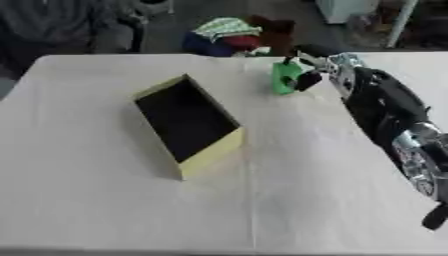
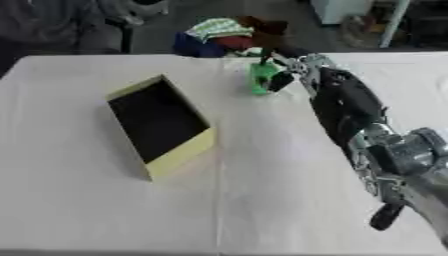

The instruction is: Pick up objects on the table and place them in the box.

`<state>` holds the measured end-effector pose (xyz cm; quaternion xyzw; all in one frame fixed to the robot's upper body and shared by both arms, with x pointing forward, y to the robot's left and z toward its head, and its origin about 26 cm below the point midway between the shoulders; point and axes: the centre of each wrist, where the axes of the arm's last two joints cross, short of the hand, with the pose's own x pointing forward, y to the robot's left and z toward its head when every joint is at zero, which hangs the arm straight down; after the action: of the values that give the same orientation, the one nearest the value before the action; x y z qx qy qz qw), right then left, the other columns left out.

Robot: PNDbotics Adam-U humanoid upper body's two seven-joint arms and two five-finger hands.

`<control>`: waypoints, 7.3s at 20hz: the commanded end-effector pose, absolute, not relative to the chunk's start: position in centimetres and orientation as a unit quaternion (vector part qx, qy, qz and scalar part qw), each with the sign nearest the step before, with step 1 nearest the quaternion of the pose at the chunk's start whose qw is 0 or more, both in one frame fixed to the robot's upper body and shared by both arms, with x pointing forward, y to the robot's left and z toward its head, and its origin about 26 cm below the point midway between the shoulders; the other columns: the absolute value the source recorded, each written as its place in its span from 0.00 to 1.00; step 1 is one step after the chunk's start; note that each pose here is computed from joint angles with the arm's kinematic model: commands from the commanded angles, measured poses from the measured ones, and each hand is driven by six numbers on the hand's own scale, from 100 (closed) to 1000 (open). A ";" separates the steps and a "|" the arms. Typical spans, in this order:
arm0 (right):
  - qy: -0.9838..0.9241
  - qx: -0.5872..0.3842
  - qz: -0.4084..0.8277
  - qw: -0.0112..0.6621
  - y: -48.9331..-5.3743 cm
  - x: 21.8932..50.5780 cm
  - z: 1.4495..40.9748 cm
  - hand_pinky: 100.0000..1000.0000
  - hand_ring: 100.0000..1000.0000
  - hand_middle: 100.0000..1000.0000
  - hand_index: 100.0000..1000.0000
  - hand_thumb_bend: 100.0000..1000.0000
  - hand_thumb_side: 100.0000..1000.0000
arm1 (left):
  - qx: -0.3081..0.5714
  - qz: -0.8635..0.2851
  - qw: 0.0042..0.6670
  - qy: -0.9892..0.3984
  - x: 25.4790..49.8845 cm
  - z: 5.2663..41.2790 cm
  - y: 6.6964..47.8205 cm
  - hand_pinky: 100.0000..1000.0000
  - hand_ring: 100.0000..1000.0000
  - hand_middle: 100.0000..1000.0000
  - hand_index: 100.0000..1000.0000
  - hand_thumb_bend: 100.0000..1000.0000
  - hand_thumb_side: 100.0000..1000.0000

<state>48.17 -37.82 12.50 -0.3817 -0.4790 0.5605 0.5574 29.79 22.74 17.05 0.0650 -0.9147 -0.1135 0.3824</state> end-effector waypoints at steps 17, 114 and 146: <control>-0.456 -0.380 0.581 0.557 -38.7 48.7 16.2 1.00 1.00 0.97 0.98 0.25 0.24 | 0.067 -0.119 0.365 -0.921 29.7 18.1 22.6 0.60 0.61 0.69 0.79 0.48 0.56; -0.703 -0.186 0.609 0.317 -27.2 49.5 24.5 0.84 1.00 0.90 0.97 0.13 0.36 | 0.066 -0.116 0.370 -0.920 29.6 17.8 22.5 0.61 0.61 0.69 0.79 0.48 0.56; -0.736 -0.232 0.153 0.617 -40.0 48.4 17.9 0.75 1.00 0.81 0.92 0.00 0.45 | 0.071 -0.118 0.376 -0.916 29.5 17.6 22.8 0.61 0.61 0.69 0.79 0.48 0.57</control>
<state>48.54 -38.96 16.25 -0.2155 -0.7278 0.1655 0.6297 29.69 22.51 16.82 0.0636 -0.9119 -0.1142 0.3890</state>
